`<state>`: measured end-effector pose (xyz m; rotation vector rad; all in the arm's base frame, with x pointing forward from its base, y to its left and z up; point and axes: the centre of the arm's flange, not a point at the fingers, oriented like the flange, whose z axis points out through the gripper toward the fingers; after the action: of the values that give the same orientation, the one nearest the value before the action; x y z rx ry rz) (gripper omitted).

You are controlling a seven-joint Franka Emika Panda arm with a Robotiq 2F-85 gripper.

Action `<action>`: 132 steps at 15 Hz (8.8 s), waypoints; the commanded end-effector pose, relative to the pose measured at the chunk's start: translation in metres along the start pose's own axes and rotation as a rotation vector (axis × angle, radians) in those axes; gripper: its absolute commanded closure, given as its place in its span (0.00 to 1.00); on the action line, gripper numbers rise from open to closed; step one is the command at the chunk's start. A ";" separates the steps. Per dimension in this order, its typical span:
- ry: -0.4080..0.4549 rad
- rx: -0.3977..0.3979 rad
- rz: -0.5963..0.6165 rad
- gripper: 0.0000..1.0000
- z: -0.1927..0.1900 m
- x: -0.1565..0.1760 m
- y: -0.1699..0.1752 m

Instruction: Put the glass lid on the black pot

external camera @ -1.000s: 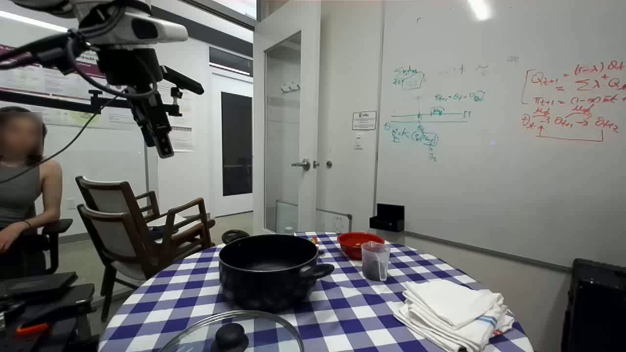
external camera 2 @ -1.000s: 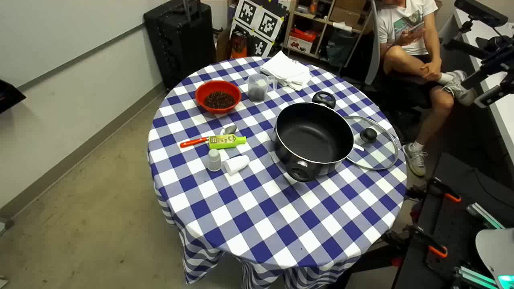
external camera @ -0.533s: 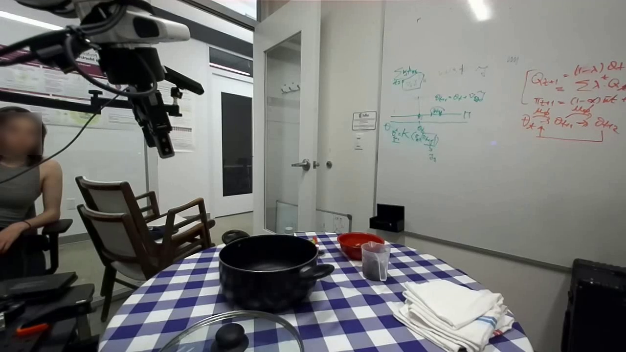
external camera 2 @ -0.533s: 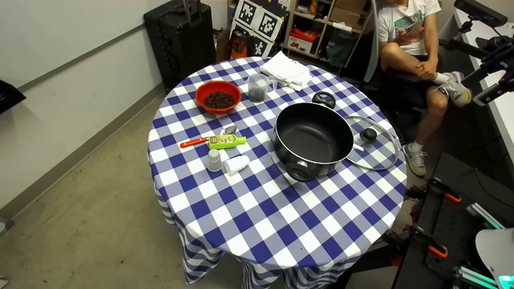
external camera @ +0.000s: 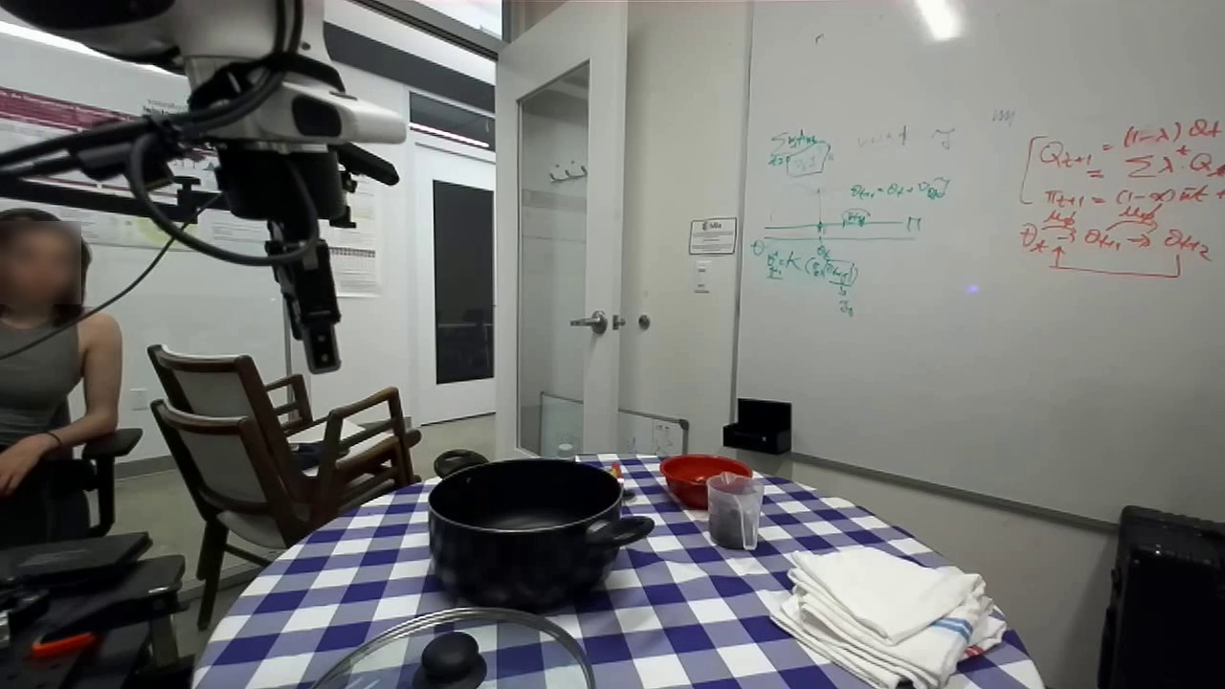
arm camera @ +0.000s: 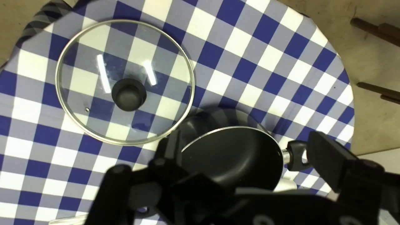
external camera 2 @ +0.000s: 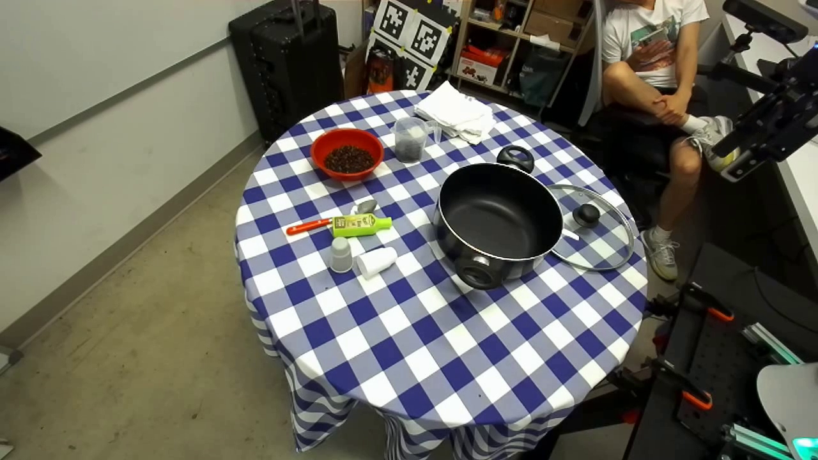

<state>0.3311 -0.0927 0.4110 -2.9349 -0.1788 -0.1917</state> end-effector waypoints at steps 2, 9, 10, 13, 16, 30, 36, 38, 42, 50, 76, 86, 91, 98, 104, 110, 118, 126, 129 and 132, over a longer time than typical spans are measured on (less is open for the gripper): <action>-0.158 -0.074 0.012 0.00 0.045 0.040 0.025; -0.237 -0.203 -0.001 0.00 0.124 0.081 0.041; -0.246 -0.222 0.011 0.00 0.132 0.083 0.044; -0.243 -0.283 0.055 0.00 0.157 0.086 0.058; -0.249 -0.299 0.092 0.00 0.175 0.086 0.067; -0.159 -0.199 0.224 0.00 0.234 0.072 0.089; -0.171 -0.167 0.252 0.24 0.243 0.066 0.095; -0.171 -0.165 0.257 0.19 0.245 0.067 0.098; -0.171 -0.167 0.263 0.02 0.243 0.069 0.105; -0.166 -0.169 0.260 0.00 0.251 0.081 0.120; -0.083 -0.197 -0.163 0.74 0.092 0.109 0.151; -0.012 -0.129 -0.705 0.74 0.055 0.235 0.007; 0.032 0.016 -0.939 0.74 0.089 0.258 -0.032; 0.056 0.133 -1.143 0.74 0.112 0.243 -0.073; 0.109 0.092 -0.982 0.74 0.134 0.237 -0.078; 0.087 -0.064 -0.841 0.74 0.149 0.238 -0.071; -0.013 -0.104 -0.820 0.74 0.160 0.223 -0.083; -0.035 -0.105 -0.817 0.74 0.165 0.221 -0.087; -0.044 -0.104 -0.811 0.74 0.167 0.220 -0.087; -0.051 -0.100 -0.813 0.74 0.169 0.219 -0.087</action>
<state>0.5570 0.0446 0.2837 -2.7624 -1.3833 -0.2490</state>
